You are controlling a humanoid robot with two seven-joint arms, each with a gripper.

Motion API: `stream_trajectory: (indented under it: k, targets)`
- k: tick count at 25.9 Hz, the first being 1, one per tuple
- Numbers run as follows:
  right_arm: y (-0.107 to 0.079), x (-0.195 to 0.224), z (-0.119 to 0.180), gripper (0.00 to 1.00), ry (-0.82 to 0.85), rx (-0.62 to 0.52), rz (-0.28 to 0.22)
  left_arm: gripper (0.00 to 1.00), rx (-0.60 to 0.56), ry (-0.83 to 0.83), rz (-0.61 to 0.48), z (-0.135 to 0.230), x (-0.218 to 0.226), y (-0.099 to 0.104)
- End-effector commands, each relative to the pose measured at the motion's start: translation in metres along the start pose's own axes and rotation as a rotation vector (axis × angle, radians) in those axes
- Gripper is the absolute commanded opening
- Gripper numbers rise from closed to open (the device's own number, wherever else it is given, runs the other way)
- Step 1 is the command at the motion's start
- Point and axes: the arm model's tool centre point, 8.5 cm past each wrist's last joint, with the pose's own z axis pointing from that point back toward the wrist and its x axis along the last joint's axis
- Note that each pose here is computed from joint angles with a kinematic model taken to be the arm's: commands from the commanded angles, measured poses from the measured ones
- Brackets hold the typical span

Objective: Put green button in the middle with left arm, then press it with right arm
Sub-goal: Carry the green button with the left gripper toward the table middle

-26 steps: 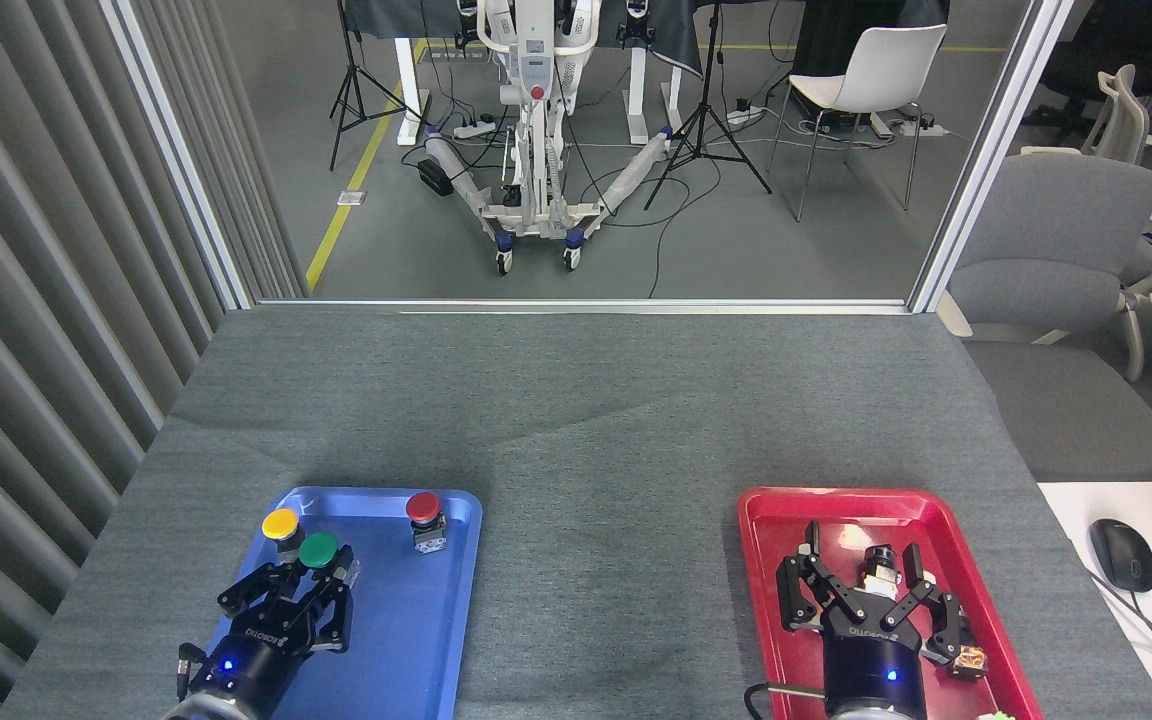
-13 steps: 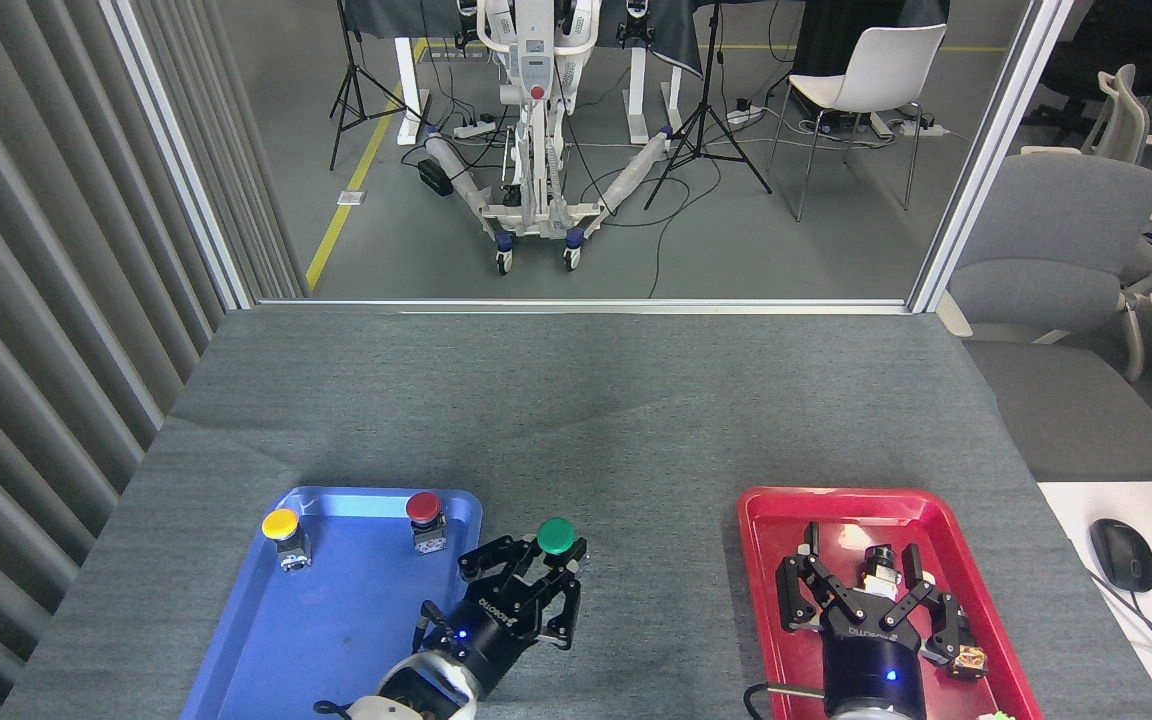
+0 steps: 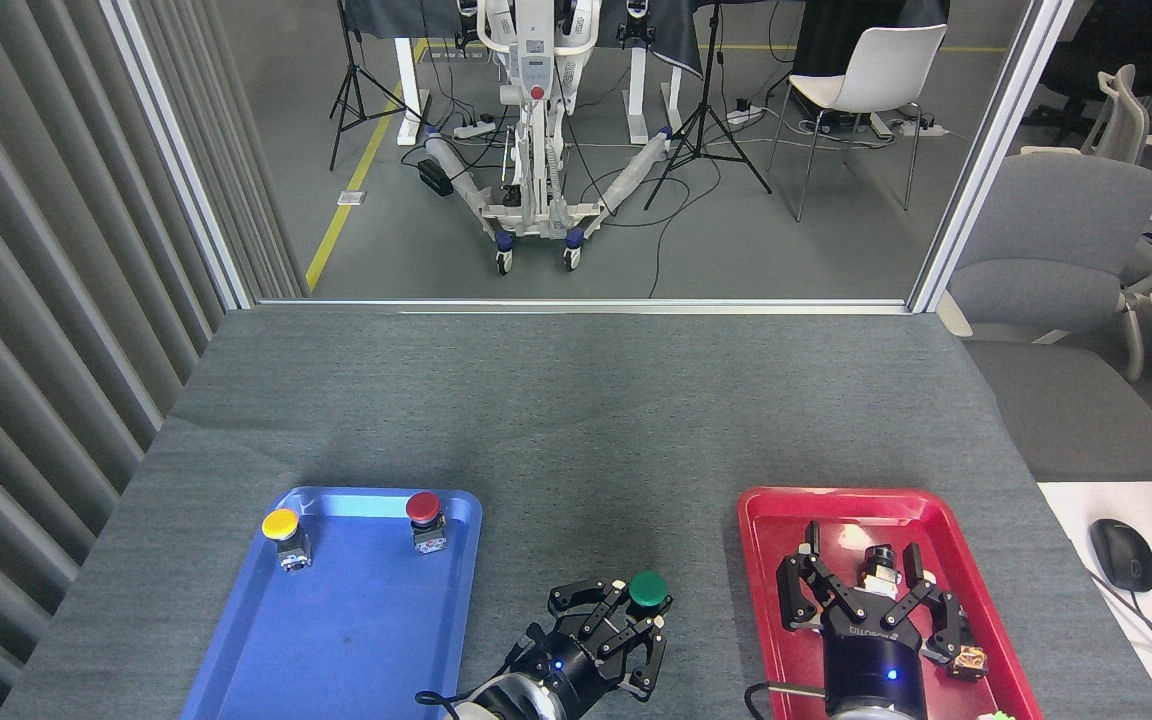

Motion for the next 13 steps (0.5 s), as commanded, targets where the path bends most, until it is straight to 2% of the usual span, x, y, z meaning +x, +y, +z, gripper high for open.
stream_trajectory:
  k: [1, 3, 5, 9, 11, 13]
  targets:
    - [-0.0002, 0.0007, -0.0001, 1.0, 0.0, 0.0, -0.003, 0.0, -0.011, -0.003, -0.005, -0.0001, 0.0015, -0.0022]
    - [-0.0002, 0.0007, -0.0001, 1.0, 0.0, 0.0, -0.003, 0.02, -0.01, -0.001, -0.007, -0.0002, 0.0016, -0.0021]
    - [-0.0003, 0.0003, -0.0002, 1.0, 0.0, -0.001, -0.001, 0.16, -0.004, 0.011, -0.007, -0.0003, 0.0009, -0.0016]
    - [-0.0001, 0.0019, 0.0001, 1.0, -0.003, 0.0, -0.004, 0.55, 0.086, 0.03, -0.004, 0.0004, -0.0005, 0.0061]
    - [-0.0007, 0.0017, -0.0005, 1.0, -0.003, -0.002, -0.003, 0.88, 0.097, 0.031, -0.004, 0.0007, -0.0003, 0.0069]
    - [-0.0007, 0.0017, -0.0005, 1.0, -0.003, -0.002, -0.003, 0.97, 0.1, 0.023, -0.004, 0.0001, 0.0017, 0.0078]
